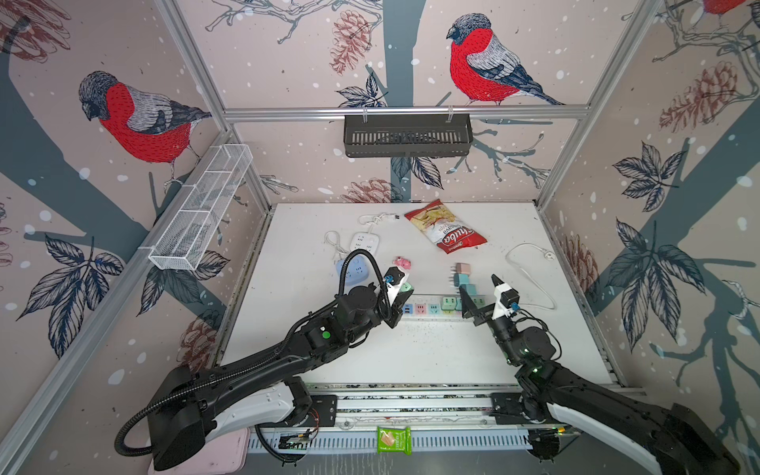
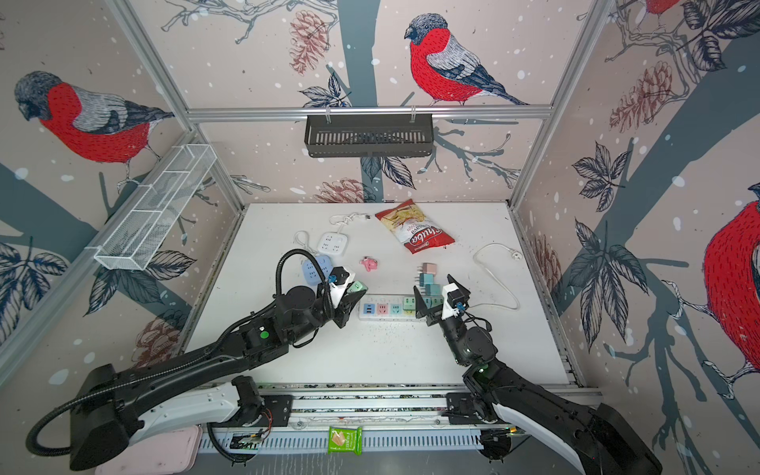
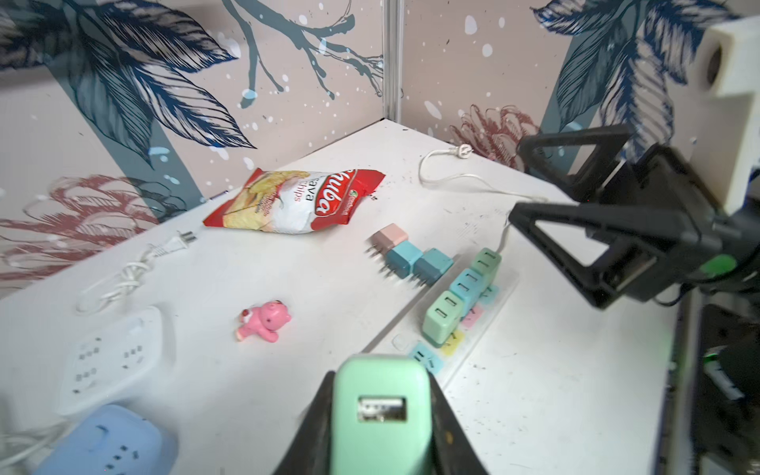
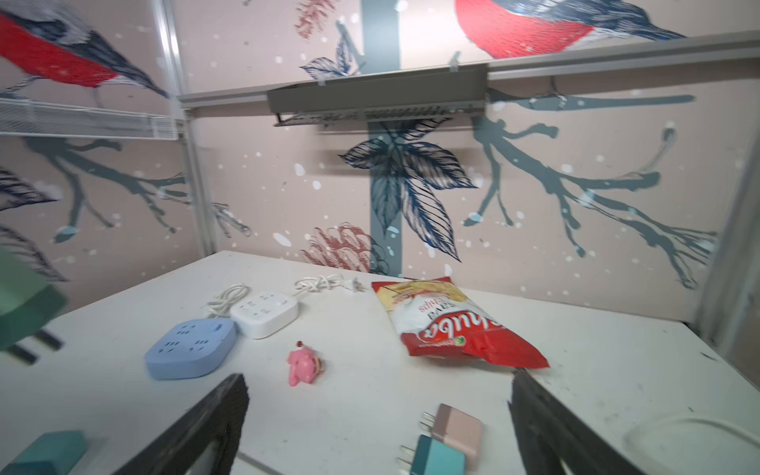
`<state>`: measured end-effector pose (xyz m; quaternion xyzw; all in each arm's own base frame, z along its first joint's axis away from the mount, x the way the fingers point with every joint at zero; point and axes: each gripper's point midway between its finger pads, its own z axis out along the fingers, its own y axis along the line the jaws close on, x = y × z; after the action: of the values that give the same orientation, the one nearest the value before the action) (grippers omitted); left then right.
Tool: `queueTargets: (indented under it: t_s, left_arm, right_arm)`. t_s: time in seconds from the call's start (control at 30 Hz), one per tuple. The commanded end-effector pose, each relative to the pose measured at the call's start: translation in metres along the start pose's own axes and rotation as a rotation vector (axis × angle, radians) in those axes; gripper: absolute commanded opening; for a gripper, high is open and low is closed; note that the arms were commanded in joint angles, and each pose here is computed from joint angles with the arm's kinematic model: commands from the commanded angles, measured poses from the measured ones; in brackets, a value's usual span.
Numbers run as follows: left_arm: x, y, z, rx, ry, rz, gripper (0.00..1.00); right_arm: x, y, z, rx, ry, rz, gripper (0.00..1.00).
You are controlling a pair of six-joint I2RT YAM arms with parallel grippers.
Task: Insert the plug
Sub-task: 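Carry the green adapter with the left gripper over the strip while the right withdraws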
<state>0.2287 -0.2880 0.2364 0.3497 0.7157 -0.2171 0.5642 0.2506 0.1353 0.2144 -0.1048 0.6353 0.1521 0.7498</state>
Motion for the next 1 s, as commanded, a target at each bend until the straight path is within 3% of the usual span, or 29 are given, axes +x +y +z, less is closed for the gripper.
queueTargets:
  t_s: [0.0, 0.07, 0.17, 0.33, 0.43, 0.57, 0.77, 0.87, 0.97]
  left_arm:
    - [0.009, -0.015, 0.002, 0.092, 0.029, 0.319, 0.0]
    - [0.016, -0.026, 0.004, 0.164, 0.041, 0.471, 0.0]
    - [-0.003, -0.017, 0.011, 0.115, 0.053, 0.473, 0.0]
    - [-0.033, -0.018, 0.024, 0.217, 0.048, 0.55, 0.0]
    - [-0.041, 0.003, 0.035, 0.238, 0.026, 0.523, 0.0]
    - [-0.028, 0.024, 0.055, 0.229, 0.045, 0.575, 0.0]
    - [-0.012, 0.031, 0.077, 0.363, 0.03, 0.581, 0.0]
    - [-0.002, 0.032, 0.085, 0.397, 0.082, 0.607, 0.0]
    - [0.006, 0.025, 0.086, 0.442, 0.102, 0.551, 0.0]
  right_arm:
    - [0.018, -0.024, -0.002, 0.083, 0.044, 0.098, 1.0]
    - [0.02, -0.032, 0.0, 0.099, 0.054, 0.123, 1.0]
    - [0.023, -0.04, 0.002, 0.129, 0.067, 0.148, 1.0]
    - [0.027, -0.05, 0.004, 0.163, 0.087, 0.171, 1.0]
    - [0.028, -0.055, 0.005, 0.182, 0.094, 0.185, 1.0]
    - [0.029, -0.062, 0.005, 0.211, 0.092, 0.2, 1.0]
    - [0.035, -0.072, 0.012, 0.253, 0.123, 0.217, 1.0]
    - [0.038, -0.071, 0.016, 0.254, 0.141, 0.219, 1.0]
    - [0.039, -0.072, 0.018, 0.258, 0.148, 0.223, 1.0]
